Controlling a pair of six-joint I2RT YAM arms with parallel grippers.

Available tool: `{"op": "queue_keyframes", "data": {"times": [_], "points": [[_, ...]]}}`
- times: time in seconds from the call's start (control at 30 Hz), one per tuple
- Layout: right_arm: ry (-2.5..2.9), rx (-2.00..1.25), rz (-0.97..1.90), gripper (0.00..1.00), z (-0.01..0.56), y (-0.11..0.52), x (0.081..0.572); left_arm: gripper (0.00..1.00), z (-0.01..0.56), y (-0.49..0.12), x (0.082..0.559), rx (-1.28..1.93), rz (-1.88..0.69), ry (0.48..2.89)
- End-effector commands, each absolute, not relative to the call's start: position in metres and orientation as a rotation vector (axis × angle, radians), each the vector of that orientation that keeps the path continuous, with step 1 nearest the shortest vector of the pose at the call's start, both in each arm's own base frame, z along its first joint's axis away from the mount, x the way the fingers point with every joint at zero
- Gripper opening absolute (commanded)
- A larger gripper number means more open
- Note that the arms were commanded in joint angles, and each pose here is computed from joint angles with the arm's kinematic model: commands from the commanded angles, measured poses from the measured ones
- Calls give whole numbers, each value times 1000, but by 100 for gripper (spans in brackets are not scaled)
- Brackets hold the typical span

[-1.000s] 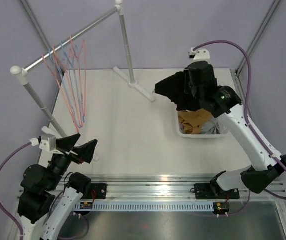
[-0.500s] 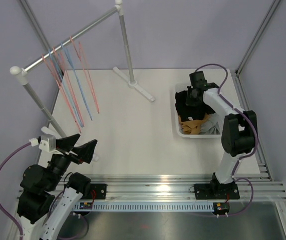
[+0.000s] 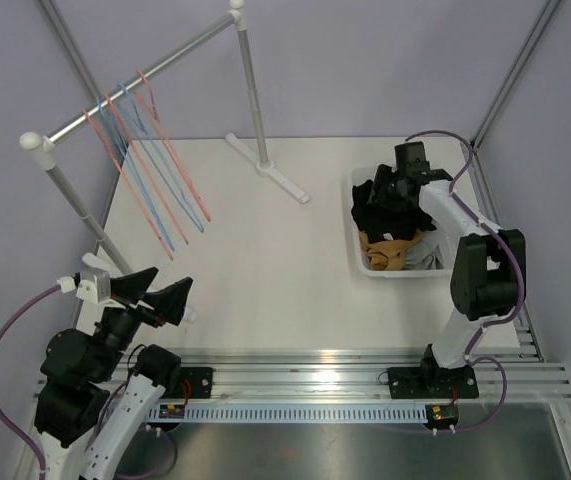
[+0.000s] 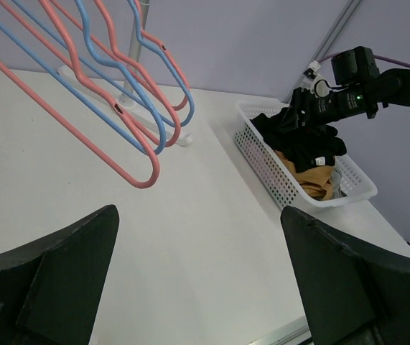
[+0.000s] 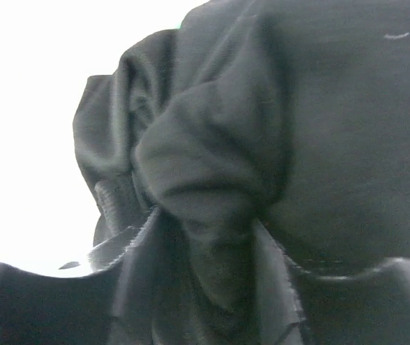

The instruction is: Remove the tank top from the hanger

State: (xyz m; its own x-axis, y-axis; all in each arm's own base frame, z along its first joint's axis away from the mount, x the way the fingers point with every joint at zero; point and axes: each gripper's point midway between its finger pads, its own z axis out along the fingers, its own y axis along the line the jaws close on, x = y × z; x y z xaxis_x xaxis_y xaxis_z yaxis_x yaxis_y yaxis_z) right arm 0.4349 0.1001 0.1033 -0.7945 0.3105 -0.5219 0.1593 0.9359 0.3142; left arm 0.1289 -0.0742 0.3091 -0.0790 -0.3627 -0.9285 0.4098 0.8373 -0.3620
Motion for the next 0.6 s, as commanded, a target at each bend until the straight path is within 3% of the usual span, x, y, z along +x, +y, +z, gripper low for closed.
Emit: {"op": "queue_keyframes", "data": {"times": [0.0,0.1,0.23,0.43,0.57], "points": [[2470,325,313,63,153,89,424,99,324,-65,126,4,-625,1471],[2427,322,254,75,183,78,428,99,322,-61,128,-13,-594,1501],[2367,312,222,98,219,71,424,99,327,-53,127,-30,-541,1565],[2259,249,258,99,269,69,389,99,325,-24,125,-129,-372,1711],[2140,150,360,99,312,85,339,99,331,4,121,-214,-213,1773]]}}
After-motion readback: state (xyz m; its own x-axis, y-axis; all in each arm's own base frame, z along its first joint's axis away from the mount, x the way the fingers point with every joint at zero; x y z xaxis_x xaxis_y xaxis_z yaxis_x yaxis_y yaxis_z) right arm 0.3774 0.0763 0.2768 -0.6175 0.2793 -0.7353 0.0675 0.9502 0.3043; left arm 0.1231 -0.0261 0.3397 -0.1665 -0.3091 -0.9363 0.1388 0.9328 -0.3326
